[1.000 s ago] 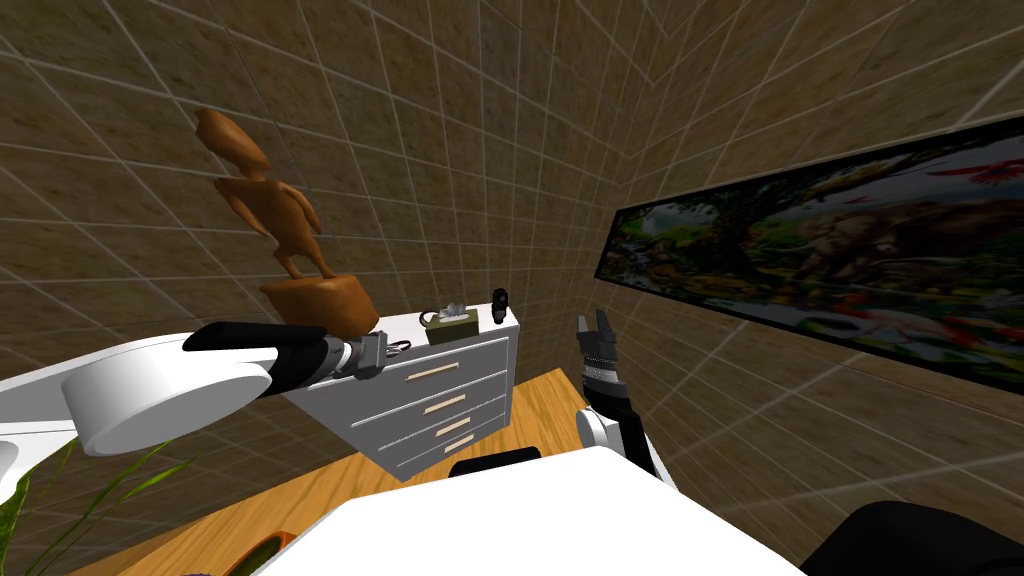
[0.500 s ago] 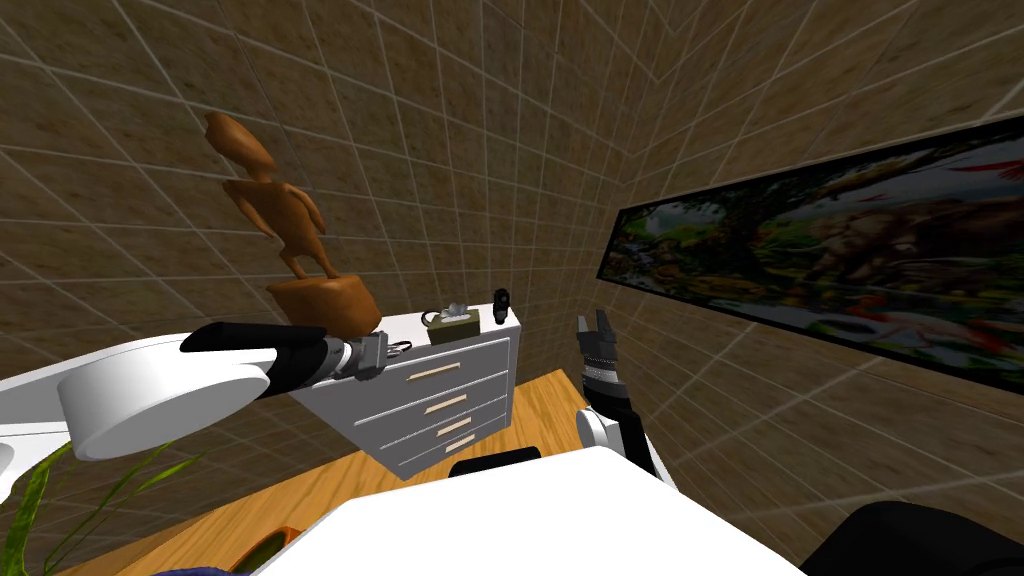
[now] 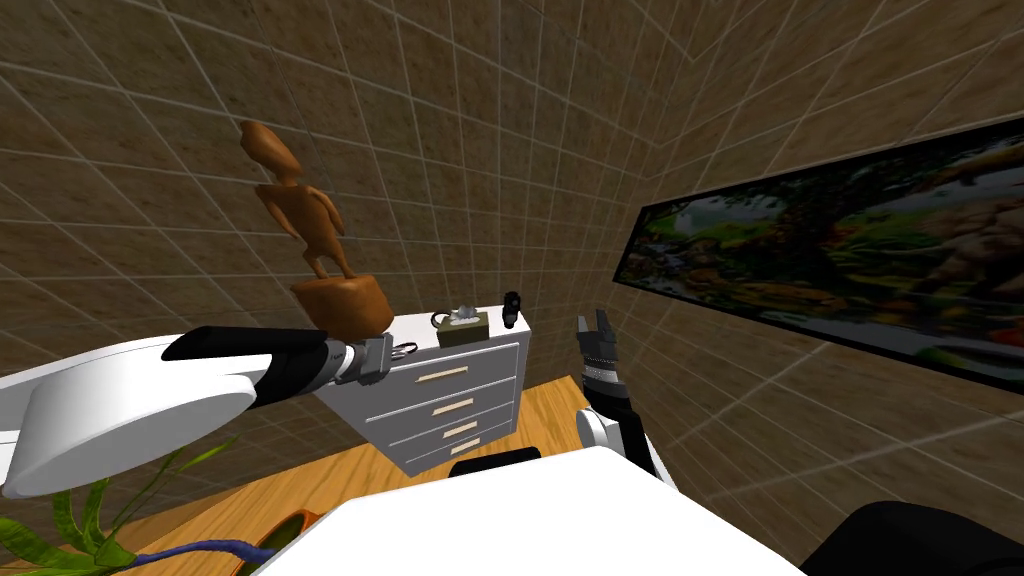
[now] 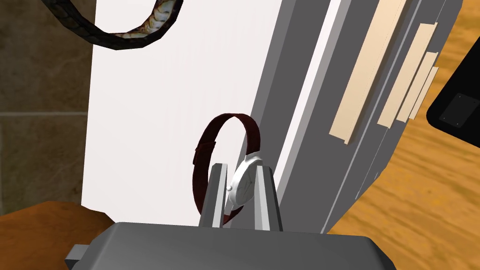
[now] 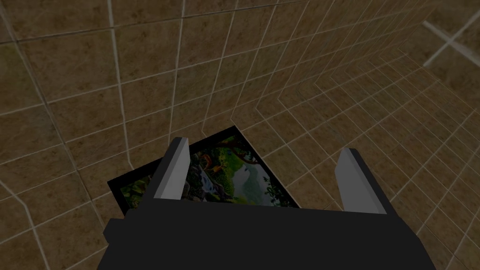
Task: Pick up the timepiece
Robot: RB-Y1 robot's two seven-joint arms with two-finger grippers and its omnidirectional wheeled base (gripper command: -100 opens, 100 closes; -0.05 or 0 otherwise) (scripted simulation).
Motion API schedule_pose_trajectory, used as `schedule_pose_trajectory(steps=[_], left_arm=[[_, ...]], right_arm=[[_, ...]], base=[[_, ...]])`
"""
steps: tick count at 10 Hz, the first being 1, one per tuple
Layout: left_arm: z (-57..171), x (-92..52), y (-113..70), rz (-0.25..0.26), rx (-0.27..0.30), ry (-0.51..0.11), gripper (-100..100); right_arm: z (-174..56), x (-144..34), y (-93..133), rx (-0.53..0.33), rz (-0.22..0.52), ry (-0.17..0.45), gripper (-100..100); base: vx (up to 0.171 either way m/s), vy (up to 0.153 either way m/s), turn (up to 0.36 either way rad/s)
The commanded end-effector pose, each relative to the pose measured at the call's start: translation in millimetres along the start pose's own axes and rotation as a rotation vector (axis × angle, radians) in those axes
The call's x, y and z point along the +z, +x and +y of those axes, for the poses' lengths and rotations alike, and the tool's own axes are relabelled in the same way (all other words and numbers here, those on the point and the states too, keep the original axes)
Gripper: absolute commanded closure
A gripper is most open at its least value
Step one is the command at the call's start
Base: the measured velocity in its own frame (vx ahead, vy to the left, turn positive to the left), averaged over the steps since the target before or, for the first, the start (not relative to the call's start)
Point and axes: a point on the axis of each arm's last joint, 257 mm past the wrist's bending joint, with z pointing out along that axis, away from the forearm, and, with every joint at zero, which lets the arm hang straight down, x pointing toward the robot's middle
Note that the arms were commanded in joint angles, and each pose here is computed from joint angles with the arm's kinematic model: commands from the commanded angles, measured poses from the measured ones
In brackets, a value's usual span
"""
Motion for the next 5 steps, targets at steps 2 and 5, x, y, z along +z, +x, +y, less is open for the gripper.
schedule_pose_trajectory(steps=[2,5], left_arm=[[9,-7.7,13.2,0.017,0.02,-0.011,100],[11,-9.2,16.3,0.02,0.024,-0.014,0]], right_arm=[[0,0.0,0,0.0,0.0,0.0,0],[0,0.0,0,0.0,0.0,0.0,0]], base=[[0.058,0.016,0.117],[0.025,0.004,0.042]])
